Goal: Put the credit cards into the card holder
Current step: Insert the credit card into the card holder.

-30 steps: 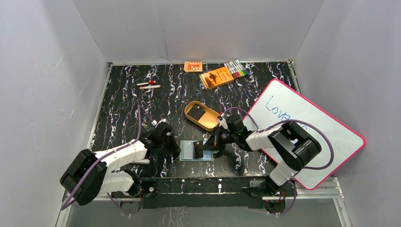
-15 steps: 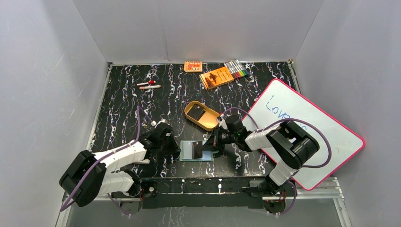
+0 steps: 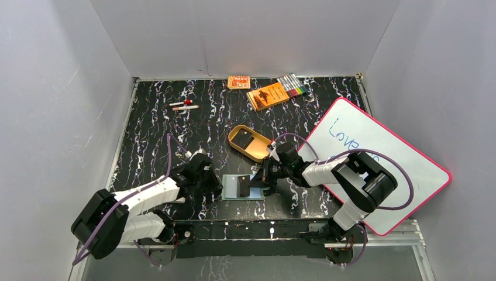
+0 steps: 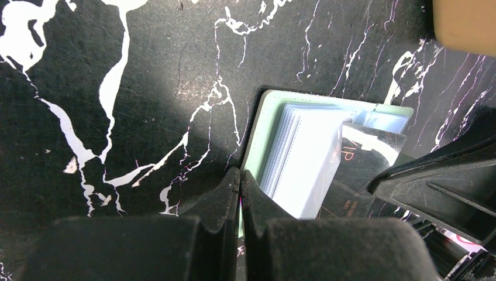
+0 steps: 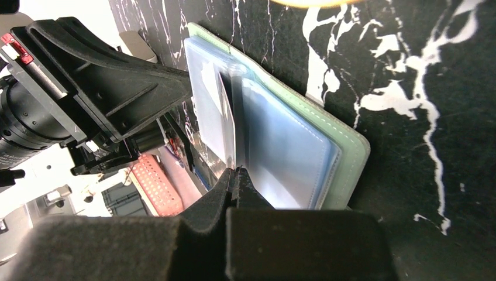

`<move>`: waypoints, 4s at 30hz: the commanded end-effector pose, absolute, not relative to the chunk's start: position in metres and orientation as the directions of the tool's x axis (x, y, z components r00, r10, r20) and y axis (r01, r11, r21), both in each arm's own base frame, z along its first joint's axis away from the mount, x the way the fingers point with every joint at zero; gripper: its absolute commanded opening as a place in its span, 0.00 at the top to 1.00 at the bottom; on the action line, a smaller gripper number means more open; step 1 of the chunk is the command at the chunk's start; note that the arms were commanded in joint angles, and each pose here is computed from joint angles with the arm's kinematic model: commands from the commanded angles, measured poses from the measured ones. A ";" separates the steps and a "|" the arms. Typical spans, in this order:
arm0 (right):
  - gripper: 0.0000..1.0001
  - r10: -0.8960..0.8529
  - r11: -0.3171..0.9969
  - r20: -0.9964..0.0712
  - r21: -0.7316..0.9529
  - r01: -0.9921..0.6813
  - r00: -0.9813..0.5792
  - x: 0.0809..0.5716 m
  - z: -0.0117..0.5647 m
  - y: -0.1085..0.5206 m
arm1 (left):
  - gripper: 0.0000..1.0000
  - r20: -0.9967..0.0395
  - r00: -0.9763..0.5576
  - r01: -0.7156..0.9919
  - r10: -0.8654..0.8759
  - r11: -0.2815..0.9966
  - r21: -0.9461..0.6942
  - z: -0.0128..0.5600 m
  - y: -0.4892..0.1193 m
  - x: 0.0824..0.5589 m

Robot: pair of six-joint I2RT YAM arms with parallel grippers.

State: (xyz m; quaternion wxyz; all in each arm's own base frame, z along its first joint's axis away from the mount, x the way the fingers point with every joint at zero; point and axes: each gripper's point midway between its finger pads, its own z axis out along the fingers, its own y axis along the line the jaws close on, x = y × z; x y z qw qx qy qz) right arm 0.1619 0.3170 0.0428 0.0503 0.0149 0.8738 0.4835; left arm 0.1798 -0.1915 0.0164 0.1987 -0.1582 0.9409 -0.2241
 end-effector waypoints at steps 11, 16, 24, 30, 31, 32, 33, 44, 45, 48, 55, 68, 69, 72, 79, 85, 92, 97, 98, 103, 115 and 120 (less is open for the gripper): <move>1.00 0.040 0.531 -0.120 0.844 -0.081 -0.992 0.166 0.051 0.346 | 1.00 -0.279 -0.876 -0.236 -0.395 0.852 -0.467 0.009 -0.180 0.165; 1.00 0.041 0.539 -0.109 0.839 -0.070 -0.993 0.163 0.046 0.351 | 1.00 -0.273 -0.873 -0.247 -0.404 0.849 -0.467 0.007 -0.178 0.162; 0.93 0.023 0.538 -0.106 0.839 -0.077 -0.994 0.156 0.046 0.359 | 1.00 -0.277 -0.870 -0.253 -0.409 0.851 -0.460 0.007 -0.176 0.163; 0.66 0.022 0.557 -0.140 0.824 -0.104 -0.990 0.158 0.054 0.356 | 1.00 -0.284 -0.866 -0.254 -0.412 0.850 -0.461 0.008 -0.175 0.164; 0.65 0.020 0.556 -0.139 0.825 -0.105 -0.990 0.158 0.054 0.356 | 1.00 -0.284 -0.865 -0.254 -0.413 0.850 -0.461 0.008 -0.175 0.164; 0.63 0.019 0.555 -0.139 0.826 -0.105 -0.990 0.158 0.055 0.357 | 1.00 -0.284 -0.865 -0.254 -0.413 0.850 -0.461 0.008 -0.175 0.164; 0.62 0.018 0.553 -0.137 0.826 -0.105 -0.990 0.158 0.055 0.357 | 1.00 -0.284 -0.866 -0.253 -0.412 0.851 -0.461 0.008 -0.176 0.164; 0.58 -0.029 0.538 -0.111 0.836 -0.110 -0.993 0.147 0.056 0.375 | 1.00 -0.282 -0.865 -0.253 -0.415 0.846 -0.469 0.009 -0.176 0.163; 0.58 -0.032 0.536 -0.111 0.837 -0.110 -0.993 0.146 0.056 0.377 | 1.00 -0.283 -0.865 -0.252 -0.415 0.846 -0.470 0.009 -0.176 0.163; 0.59 -0.046 0.533 -0.109 0.838 -0.117 -0.993 0.144 0.057 0.383 | 1.00 -0.287 -0.863 -0.248 -0.416 0.843 -0.477 0.011 -0.177 0.164; 0.57 -0.062 0.580 -0.121 0.803 -0.134 -0.991 0.144 0.053 0.383 | 1.00 -0.298 -0.858 -0.248 -0.419 0.845 -0.474 0.012 -0.175 0.165; 0.45 -0.064 0.720 -0.191 0.671 -0.178 -0.979 0.155 0.052 0.359 | 1.00 -0.296 -0.857 -0.252 -0.421 0.845 -0.472 0.010 -0.174 0.165; 0.45 -0.067 0.719 -0.194 0.671 -0.182 -0.979 0.154 0.053 0.360 | 1.00 -0.296 -0.857 -0.253 -0.422 0.845 -0.472 0.010 -0.174 0.165; 0.45 -0.076 0.729 -0.188 0.660 -0.184 -0.979 0.151 0.052 0.358 | 1.00 -0.297 -0.856 -0.252 -0.423 0.844 -0.473 0.010 -0.174 0.164; 0.45 -0.102 0.741 -0.182 0.642 -0.197 -0.978 0.145 0.050 0.360 | 1.00 -0.295 -0.855 -0.253 -0.427 0.840 -0.481 0.010 -0.174 0.164; 0.48 -0.111 0.719 -0.183 0.664 -0.206 -0.977 0.145 0.053 0.375 | 1.00 -0.287 -0.858 -0.238 -0.425 0.827 -0.509 0.011 -0.180 0.164; 0.51 -0.154 0.698 -0.222 0.666 -0.265 -0.963 0.157 0.055 0.394 | 1.00 -0.294 -0.846 -0.253 -0.445 0.821 -0.512 0.015 -0.174 0.161; 0.52 -0.195 0.679 -0.224 0.671 -0.296 -0.955 0.163 0.053 0.411 | 1.00 -0.290 -0.837 -0.275 -0.463 0.816 -0.508 0.012 -0.170 0.159; 0.52 -0.199 0.678 -0.222 0.673 -0.298 -0.955 0.165 0.053 0.414 | 1.00 -0.288 -0.836 -0.280 -0.467 0.815 -0.508 0.012 -0.169 0.158; 0.52 -0.201 0.669 -0.206 0.685 -0.288 -0.958 0.164 0.053 0.420 | 1.00 -0.301 -0.818 -0.293 -0.490 0.805 -0.515 0.013 -0.166 0.160; 0.51 -0.149 0.628 -0.113 0.757 -0.182 -0.982 0.151 0.063 0.431 | 1.00 -0.300 -0.808 -0.289 -0.508 0.784 -0.550 0.016 -0.171 0.164; 0.51 -0.126 0.611 -0.089 0.778 -0.148 -0.988 0.146 0.070 0.438 | 1.00 -0.300 -0.802 -0.286 -0.517 0.772 -0.567 0.020 -0.175 0.168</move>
